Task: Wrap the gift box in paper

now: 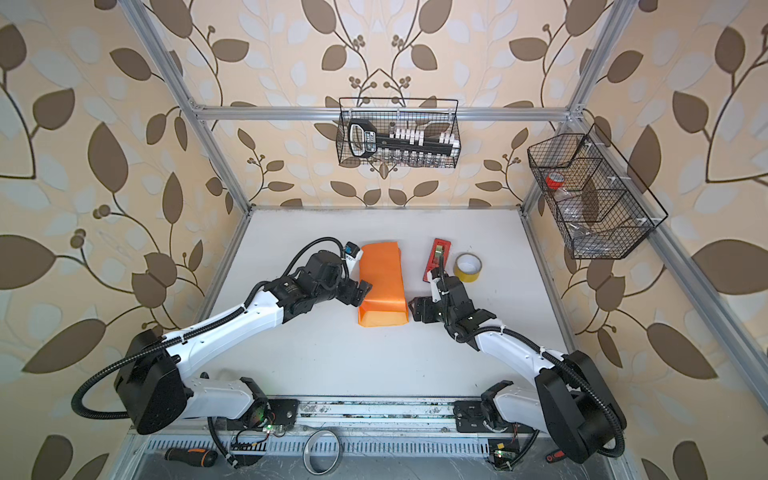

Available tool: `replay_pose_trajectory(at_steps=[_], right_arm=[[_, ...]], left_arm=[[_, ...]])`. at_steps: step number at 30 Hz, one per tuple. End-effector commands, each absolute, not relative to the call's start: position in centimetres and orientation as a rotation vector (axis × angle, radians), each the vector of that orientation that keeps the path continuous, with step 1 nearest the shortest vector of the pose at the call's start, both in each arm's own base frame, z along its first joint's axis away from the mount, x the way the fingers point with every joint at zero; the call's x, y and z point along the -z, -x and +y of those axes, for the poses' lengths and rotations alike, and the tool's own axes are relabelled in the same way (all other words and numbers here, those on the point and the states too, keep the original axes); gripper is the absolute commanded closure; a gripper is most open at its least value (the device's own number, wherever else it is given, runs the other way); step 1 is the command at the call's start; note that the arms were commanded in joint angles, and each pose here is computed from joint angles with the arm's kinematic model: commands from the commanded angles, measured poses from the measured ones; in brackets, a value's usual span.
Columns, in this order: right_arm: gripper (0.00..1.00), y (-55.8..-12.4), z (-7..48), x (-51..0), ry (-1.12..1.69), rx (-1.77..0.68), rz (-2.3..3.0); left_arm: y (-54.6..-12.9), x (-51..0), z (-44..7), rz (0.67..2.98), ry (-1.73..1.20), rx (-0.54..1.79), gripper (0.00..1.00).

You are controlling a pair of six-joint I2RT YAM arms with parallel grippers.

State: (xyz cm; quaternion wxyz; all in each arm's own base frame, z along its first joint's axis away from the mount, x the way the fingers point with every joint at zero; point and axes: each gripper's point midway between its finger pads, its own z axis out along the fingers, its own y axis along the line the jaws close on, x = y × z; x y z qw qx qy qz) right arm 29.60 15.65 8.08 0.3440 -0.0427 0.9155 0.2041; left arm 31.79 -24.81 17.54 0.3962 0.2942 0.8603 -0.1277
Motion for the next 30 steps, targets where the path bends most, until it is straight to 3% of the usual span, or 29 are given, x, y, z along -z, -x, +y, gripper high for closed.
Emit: replay_pose_trajectory(at_steps=[1, 5, 11, 30], right_arm=[[0.14, -29.6, 15.7, -8.5, 0.085, -0.582, 2.373], [0.14, -29.3, 15.6, -8.3, 0.05, -0.602, 2.361], [0.13, -28.9, 15.3, -7.4, 0.043, -0.595, 2.383], [0.14, -29.2, 15.8, -6.1, 0.005, -0.622, 2.412]], left_arm=[[-32.3, -18.1, -26.4, 1.954, -1.184, 0.172, 0.07], [-31.9, -16.2, -28.4, 1.826, -1.445, 0.184, 0.01], [-32.1, -13.6, -30.1, 1.807, -1.624, 0.221, 0.01], [-34.0, -9.6, -30.4, 1.805, -1.734, 0.123, 0.04]])
